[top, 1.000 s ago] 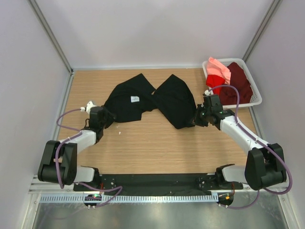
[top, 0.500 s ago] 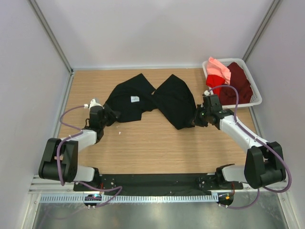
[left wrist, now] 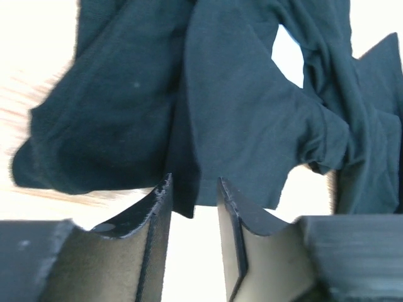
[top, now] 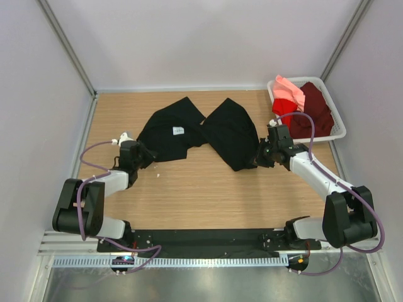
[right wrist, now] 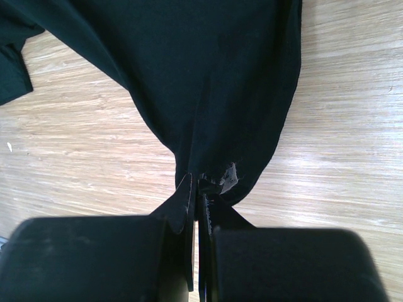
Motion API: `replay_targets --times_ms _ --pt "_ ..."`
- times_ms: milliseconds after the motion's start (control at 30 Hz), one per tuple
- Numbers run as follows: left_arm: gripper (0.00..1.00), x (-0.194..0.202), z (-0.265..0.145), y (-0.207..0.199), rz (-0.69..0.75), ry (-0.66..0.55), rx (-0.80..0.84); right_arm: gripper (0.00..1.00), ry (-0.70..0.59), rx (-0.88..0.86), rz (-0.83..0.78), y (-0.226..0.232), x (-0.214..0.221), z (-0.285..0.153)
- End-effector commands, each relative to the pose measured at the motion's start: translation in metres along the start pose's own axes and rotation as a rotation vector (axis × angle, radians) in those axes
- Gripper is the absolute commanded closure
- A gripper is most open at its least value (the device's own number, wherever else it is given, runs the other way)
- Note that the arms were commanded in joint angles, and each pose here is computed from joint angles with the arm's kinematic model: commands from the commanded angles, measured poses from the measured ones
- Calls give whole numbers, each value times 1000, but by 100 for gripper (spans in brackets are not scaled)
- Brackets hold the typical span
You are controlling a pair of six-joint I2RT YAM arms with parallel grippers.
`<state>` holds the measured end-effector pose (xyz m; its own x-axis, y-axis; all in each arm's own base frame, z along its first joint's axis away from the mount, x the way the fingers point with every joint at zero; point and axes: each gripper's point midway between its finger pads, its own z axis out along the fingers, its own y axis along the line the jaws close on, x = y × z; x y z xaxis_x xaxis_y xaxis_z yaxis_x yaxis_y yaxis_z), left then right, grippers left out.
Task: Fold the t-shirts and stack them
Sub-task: Flatten the tshirt out
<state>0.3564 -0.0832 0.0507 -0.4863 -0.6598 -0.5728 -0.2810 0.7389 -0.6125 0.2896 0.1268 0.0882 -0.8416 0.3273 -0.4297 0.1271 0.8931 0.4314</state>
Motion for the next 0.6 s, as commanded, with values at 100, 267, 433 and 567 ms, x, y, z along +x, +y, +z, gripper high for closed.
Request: replay_targets --times_ms 100,267,433,567 --pt "80 -14 -7 11 22 -57 -72 99 -20 -23 -5 7 -4 1" --pt "100 -31 -18 6 8 -78 -130 99 -50 22 1 2 -14 -3" --pt "100 -76 -57 -17 14 -131 -206 99 -133 155 13 -5 -48 -27" --pt "100 -144 -116 -66 23 -293 -172 99 -300 174 46 11 -106 -75"
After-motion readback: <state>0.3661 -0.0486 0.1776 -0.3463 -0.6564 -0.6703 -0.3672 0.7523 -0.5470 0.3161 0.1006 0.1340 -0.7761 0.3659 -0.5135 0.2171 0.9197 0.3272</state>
